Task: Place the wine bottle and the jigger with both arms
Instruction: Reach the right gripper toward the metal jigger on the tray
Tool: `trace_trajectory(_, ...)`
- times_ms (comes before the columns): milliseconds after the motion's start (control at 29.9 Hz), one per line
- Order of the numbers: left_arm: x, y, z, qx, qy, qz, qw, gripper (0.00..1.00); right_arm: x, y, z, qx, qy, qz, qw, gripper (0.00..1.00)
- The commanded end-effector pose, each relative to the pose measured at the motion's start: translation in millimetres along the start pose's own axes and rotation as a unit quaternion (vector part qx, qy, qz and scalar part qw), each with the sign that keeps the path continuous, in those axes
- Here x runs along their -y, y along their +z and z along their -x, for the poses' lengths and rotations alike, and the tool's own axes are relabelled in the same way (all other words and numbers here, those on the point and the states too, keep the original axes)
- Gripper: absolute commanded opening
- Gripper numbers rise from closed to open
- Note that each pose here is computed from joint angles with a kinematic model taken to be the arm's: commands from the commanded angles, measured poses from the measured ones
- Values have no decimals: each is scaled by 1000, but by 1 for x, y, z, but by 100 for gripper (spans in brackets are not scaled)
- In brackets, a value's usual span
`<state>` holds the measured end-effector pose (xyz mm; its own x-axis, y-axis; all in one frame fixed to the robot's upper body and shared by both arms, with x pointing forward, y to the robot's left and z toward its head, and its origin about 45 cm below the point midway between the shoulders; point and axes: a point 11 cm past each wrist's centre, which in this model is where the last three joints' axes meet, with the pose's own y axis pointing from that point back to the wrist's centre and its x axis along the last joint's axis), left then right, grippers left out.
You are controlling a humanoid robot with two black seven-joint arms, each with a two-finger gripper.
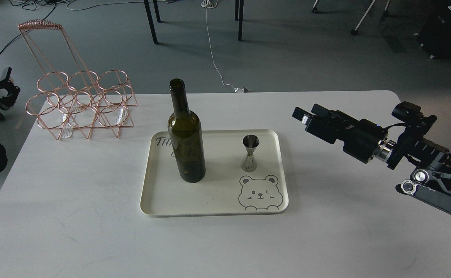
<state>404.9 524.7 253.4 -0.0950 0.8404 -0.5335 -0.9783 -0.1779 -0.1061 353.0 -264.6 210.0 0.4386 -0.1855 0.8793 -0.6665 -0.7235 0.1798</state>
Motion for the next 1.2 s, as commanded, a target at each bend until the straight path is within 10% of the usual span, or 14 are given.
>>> trace_trajectory(0,0,-1,0,-1,1,-1,1000,99,-3,8,15,-40,-35,3,999,100)
trace_trajectory(768,-1,-2,-3,2,3,0,1000,99,91,-6,80,-150,-83,-46,984,95)
trace_trajectory(1169,-2,2,-8,6,10,4,1000,99,113,-13,97,-173,-102,-52,978,75)
